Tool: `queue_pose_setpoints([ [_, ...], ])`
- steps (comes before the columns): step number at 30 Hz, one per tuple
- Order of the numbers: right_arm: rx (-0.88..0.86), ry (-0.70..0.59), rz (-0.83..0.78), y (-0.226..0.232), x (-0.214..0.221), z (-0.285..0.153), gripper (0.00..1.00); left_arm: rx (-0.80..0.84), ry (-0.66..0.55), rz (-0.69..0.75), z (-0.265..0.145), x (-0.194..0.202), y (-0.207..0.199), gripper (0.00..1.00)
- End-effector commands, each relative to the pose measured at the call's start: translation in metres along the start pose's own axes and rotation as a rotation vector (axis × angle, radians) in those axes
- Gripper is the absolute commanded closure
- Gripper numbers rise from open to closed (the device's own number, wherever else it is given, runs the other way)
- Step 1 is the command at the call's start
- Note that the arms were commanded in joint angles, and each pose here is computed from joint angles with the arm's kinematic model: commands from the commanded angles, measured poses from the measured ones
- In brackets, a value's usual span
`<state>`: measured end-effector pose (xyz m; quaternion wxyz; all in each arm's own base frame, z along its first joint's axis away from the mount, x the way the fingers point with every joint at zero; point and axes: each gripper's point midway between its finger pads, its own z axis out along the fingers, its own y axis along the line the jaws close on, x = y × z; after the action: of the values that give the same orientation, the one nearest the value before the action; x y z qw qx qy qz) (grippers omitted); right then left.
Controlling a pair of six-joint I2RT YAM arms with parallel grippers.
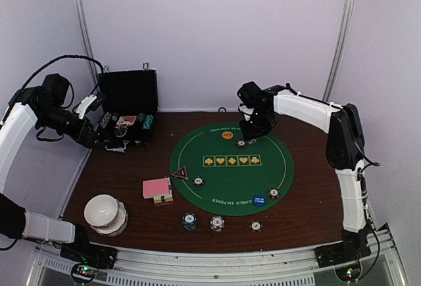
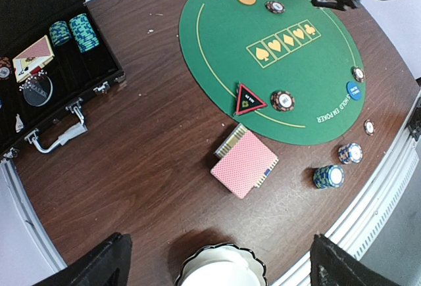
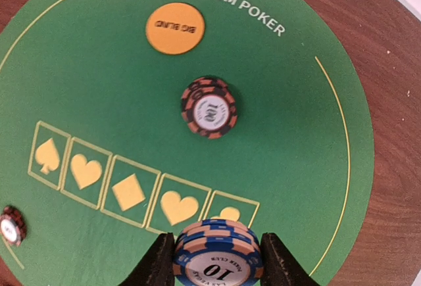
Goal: Distribute texas hold em gaming equipment
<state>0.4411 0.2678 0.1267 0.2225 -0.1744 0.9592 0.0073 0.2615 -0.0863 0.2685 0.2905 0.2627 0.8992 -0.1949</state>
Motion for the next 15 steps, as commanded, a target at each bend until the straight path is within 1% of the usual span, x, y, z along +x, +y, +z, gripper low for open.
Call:
queue_pose_setpoints([
  [1,0.031,-0.006,0.060,-0.025,-0.018,0.033,0.87,-0.007,-0.023,0.025,-0.006,-0.006,0.000,0.02],
  [8,0.056,0.012,0.129,-0.052,-0.027,0.071,0.87,-0.004,-0.017,0.024,-0.004,-0.005,0.001,0.02],
  [15,0.061,0.030,0.147,-0.062,-0.026,0.092,0.87,0.003,-0.011,0.021,-0.001,-0.006,0.002,0.02],
])
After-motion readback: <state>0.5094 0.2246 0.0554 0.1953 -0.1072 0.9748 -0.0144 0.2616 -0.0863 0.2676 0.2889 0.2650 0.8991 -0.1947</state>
